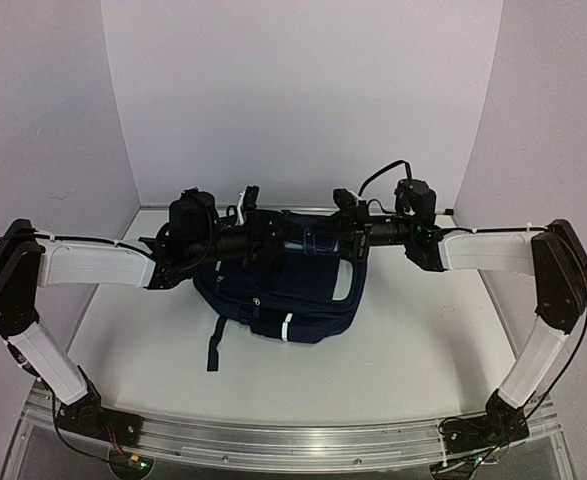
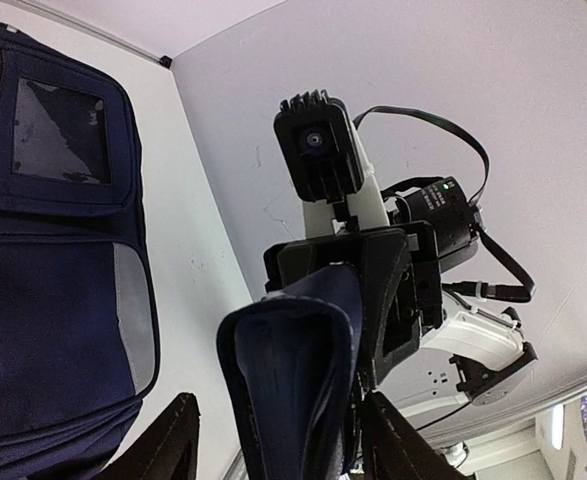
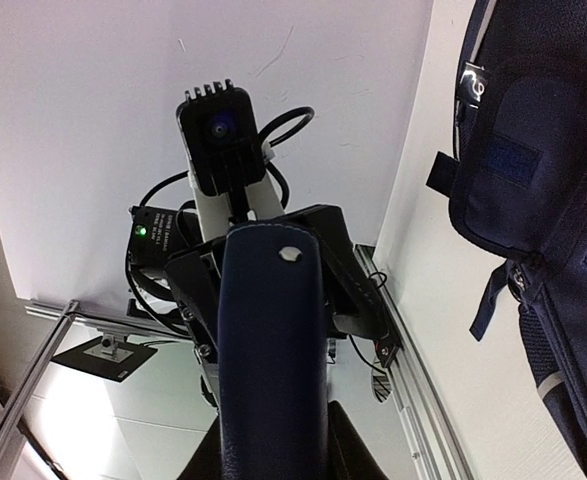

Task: Pack the student bag
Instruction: Pick up the personal item from the center of the board.

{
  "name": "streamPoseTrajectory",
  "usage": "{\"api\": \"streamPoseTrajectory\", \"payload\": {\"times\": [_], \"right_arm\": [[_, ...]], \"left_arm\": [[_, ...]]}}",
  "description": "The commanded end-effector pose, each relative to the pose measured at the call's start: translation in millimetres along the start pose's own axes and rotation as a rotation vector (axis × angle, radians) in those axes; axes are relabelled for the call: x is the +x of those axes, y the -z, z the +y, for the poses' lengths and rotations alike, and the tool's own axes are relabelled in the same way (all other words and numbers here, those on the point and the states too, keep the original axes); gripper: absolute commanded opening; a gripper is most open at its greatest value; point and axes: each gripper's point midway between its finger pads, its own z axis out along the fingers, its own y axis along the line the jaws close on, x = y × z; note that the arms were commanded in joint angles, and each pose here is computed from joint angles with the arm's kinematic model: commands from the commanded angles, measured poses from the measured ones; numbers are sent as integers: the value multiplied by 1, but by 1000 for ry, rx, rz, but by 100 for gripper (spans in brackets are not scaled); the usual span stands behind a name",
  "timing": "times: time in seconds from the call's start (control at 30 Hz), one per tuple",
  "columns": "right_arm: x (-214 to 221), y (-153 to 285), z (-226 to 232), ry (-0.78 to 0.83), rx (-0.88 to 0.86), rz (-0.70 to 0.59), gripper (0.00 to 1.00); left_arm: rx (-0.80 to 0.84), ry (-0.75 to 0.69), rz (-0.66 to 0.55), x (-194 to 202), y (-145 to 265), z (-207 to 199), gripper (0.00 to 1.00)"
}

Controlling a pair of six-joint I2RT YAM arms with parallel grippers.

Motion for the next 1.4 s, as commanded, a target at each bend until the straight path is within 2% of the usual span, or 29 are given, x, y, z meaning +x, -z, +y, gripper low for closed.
{"api": "streamPoseTrajectory", "payload": {"times": [0.0,0.17,0.43,0.57,0.7,0.9,1.07,1.1,1.23,1.37], "right_arm": [[-6,2,9,62,-34,-11,23],[-1,4,13,89,-41,6,18],[12,8,24,146,-62,45,12],[15,11,32,170,-72,48,10],[17,11,36,182,-78,51,9],[18,9,38,188,-83,57,8],[19,7,37,187,-85,63,9],[19,6,37,187,-85,62,9],[20,6,42,196,-94,70,5],[22,8,46,213,-100,72,4]], "left_arm": [[92,-73,-3,-4,9,-34,60],[68,-97,-13,-7,23,-38,68],[70,-69,32,-3,28,-32,64],[104,-56,83,3,20,-32,60],[160,-53,120,6,13,-36,51],[203,-45,160,12,4,-39,49],[234,-52,175,15,2,-43,38],[239,-52,178,15,1,-44,40],[186,-17,144,13,4,-27,67],[91,15,123,9,7,-8,72]]}}
